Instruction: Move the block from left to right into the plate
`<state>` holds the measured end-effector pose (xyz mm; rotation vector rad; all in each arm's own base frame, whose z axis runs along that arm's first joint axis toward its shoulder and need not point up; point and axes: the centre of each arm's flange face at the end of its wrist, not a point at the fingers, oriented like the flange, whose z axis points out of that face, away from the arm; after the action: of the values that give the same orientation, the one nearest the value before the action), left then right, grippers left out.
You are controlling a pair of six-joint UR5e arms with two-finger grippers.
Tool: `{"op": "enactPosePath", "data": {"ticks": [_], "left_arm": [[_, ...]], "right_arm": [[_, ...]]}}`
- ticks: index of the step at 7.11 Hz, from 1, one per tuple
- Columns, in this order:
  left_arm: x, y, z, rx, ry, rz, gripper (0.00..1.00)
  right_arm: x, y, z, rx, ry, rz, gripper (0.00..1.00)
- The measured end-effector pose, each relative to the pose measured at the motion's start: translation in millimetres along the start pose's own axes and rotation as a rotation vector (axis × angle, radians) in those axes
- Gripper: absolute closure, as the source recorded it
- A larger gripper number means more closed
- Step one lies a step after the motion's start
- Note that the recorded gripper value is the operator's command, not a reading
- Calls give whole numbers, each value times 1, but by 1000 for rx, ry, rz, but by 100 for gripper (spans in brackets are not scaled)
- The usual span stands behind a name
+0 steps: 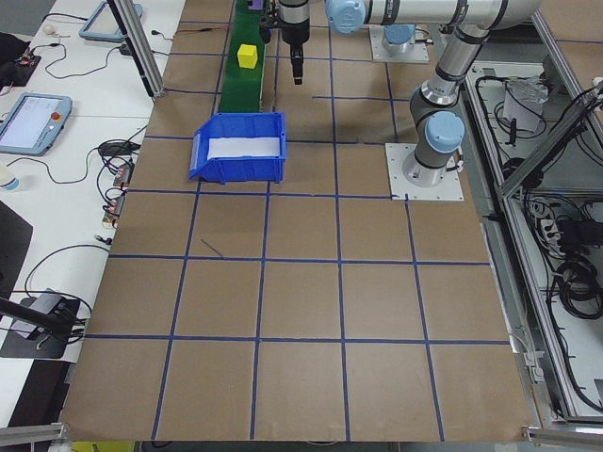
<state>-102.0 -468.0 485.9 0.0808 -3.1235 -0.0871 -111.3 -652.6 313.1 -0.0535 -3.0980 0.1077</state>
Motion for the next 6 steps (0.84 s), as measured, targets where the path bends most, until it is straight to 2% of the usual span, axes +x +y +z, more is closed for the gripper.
{"op": "enactPosePath", "data": {"ticks": [1, 3, 5, 6], "left_arm": [[1, 0, 0, 0, 0, 2, 0], [2, 0, 1, -2, 0, 4, 0], [0, 0, -1, 2, 0, 1, 0], [1, 0, -2, 4, 0, 2, 0]], "right_arm": [[49, 16, -17, -6, 14, 0, 68], [150, 60, -20, -57, 3, -19, 68], [243, 123, 6, -95, -25, -34, 63], [272, 152, 24, -100, -11, -16, 57]]}}
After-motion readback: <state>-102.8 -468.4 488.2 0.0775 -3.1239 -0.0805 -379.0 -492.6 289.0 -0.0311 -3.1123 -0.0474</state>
